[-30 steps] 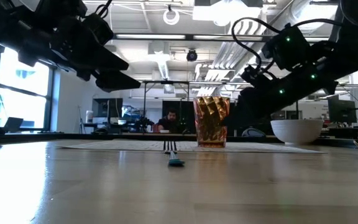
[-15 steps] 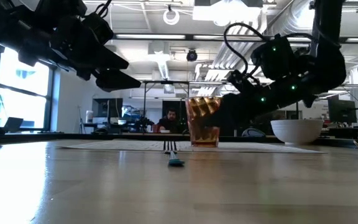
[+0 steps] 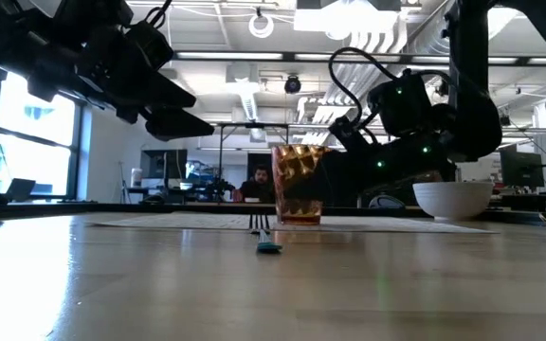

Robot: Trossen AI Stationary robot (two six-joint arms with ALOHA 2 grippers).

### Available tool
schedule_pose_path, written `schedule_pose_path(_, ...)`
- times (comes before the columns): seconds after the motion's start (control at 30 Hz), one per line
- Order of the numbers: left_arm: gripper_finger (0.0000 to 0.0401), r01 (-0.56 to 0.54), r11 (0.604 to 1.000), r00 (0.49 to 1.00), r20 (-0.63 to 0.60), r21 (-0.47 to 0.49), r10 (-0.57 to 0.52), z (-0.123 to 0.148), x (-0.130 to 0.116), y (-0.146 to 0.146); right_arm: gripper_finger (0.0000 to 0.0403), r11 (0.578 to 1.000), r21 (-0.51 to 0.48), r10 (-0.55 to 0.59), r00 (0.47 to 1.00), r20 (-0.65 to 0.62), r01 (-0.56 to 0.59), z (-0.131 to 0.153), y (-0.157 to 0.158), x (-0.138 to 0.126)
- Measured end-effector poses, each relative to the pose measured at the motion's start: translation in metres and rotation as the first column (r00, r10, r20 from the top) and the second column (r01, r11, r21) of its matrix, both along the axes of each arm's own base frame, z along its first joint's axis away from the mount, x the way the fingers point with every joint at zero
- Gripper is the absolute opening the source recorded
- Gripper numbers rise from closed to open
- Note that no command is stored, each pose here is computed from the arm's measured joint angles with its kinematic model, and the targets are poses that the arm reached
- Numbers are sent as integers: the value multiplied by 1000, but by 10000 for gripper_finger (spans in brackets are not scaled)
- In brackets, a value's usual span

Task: Pick & Place Utensil
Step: Put the brown cup on the gray mat

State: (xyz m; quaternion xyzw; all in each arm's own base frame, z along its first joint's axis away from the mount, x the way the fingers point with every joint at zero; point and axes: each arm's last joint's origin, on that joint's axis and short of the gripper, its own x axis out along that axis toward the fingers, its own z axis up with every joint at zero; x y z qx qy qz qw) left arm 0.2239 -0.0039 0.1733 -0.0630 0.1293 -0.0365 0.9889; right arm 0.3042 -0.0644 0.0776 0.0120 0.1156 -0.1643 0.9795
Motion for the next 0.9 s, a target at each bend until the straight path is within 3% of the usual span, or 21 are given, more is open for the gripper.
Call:
schedule_pose_path(0.53,399,-4,1000,1000,-20,-14,3,-2,0,0,395,1000,-1,-17,999,35,17,10,-1,0)
schedule_pose_path(0.73,399,-4,1000,1000,-20,-14,3,-2,0,0,374,1000,15,-24,999,41,23,11,-1,0)
schedule_pose_path(0.9,399,-3,1000,1000,-20,-15,3,-2,0,0,368,994,-9,-109,993,39,109,29,-3,-3)
